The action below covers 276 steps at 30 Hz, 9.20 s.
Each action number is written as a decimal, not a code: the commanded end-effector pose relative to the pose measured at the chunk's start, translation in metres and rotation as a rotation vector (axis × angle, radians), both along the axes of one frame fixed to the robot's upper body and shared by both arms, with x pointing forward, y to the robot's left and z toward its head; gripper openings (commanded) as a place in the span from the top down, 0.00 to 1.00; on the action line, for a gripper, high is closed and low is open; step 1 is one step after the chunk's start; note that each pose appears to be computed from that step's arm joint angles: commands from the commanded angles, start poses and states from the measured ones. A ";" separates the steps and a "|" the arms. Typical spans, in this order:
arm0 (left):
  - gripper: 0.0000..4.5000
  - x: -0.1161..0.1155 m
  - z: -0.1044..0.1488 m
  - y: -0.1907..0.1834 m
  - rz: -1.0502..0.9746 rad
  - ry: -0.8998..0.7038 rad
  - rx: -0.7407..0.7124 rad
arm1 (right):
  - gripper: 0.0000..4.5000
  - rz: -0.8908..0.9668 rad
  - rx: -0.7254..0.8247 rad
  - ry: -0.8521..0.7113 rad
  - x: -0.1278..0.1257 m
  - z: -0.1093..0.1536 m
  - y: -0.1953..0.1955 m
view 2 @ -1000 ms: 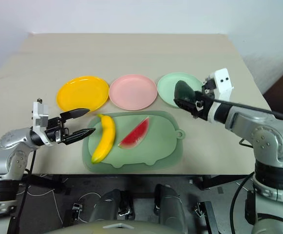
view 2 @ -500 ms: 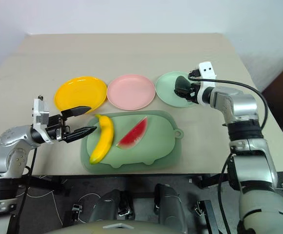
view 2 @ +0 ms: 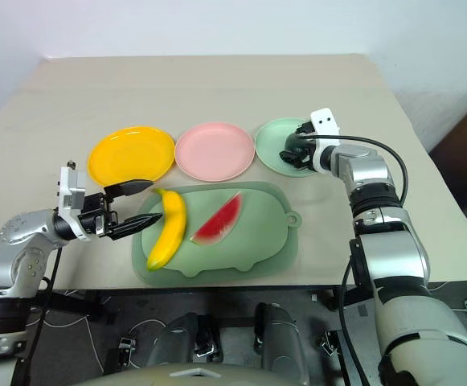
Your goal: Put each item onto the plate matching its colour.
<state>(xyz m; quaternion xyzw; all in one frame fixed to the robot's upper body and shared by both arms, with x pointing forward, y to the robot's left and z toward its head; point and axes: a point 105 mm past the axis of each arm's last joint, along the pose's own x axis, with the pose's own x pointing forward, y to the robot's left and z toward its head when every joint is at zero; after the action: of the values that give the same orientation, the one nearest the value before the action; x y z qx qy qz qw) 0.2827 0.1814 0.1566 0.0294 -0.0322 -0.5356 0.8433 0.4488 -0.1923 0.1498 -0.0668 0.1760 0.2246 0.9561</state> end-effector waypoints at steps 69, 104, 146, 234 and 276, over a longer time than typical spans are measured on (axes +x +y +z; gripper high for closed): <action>0.00 -0.002 0.035 -0.024 0.011 -0.052 0.006 | 0.72 1.616 -0.725 -0.212 -0.125 -0.013 0.169; 0.00 -0.003 0.017 -0.007 0.036 -0.040 -0.009 | 0.17 1.532 -0.867 -0.137 -0.109 -0.028 0.161; 0.00 -0.012 0.022 0.012 0.116 -0.044 -0.001 | 0.48 1.043 -0.418 -0.322 -0.051 0.055 0.216; 0.00 -0.003 -0.012 -0.051 0.361 0.192 -0.036 | 0.01 0.594 0.135 -0.270 -0.162 0.026 0.092; 0.54 0.011 -0.037 -0.038 0.415 0.460 0.195 | 0.00 0.452 0.101 -0.228 -0.154 0.012 0.075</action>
<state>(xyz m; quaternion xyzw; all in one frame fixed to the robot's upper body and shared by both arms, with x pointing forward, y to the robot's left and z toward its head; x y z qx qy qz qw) 0.2867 0.1242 0.1142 -0.0143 0.2153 -0.3851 0.8973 0.2949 -0.1150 0.1524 -0.0766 0.0549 0.4352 0.8954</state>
